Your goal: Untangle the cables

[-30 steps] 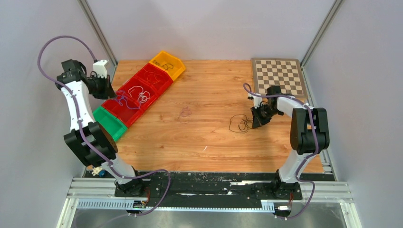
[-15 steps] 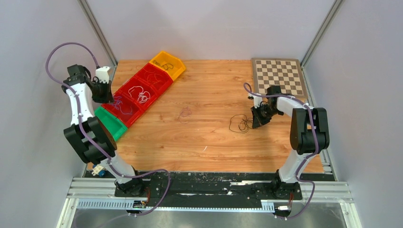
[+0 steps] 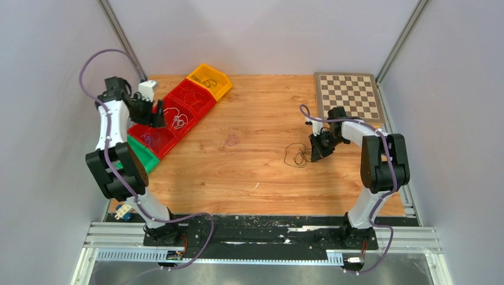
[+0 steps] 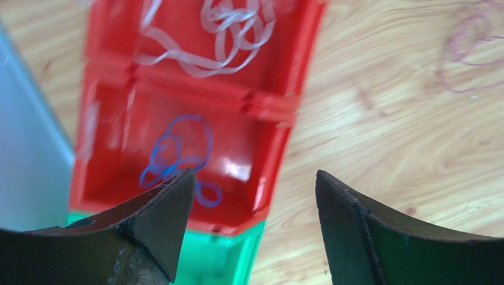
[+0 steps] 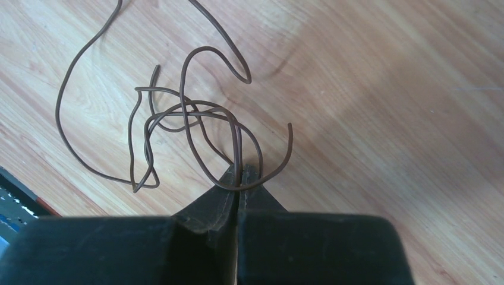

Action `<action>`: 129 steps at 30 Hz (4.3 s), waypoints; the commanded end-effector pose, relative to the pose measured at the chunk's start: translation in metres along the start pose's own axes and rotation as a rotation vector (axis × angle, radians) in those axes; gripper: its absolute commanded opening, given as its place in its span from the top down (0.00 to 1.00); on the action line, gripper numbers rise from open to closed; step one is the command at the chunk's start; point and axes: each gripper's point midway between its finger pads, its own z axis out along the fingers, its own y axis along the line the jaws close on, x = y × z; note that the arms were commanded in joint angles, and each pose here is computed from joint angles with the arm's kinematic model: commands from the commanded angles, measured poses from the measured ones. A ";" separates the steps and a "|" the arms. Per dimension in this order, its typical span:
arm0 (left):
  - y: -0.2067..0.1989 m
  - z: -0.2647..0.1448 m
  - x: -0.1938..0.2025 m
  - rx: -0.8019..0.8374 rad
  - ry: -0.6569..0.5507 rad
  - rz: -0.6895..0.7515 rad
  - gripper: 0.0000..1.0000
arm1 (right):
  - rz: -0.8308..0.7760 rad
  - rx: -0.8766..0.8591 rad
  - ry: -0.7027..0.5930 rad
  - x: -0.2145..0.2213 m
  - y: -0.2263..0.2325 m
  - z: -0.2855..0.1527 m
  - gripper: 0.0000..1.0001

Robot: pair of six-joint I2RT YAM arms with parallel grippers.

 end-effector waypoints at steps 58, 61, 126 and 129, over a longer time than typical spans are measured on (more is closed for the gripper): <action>-0.248 0.137 -0.021 0.216 0.078 0.217 0.00 | 0.016 -0.056 -0.037 -0.027 0.022 0.008 1.00; -0.254 0.161 -0.006 0.179 0.122 0.235 0.00 | 0.018 -0.058 -0.034 -0.028 0.022 0.009 1.00; 0.088 -0.097 0.086 -0.551 0.055 -0.275 0.11 | -0.120 -0.109 -0.065 -0.069 0.035 -0.008 1.00; 0.055 -0.098 0.049 -0.414 -0.094 -0.175 0.00 | -0.153 -0.155 -0.087 -0.081 0.050 -0.010 1.00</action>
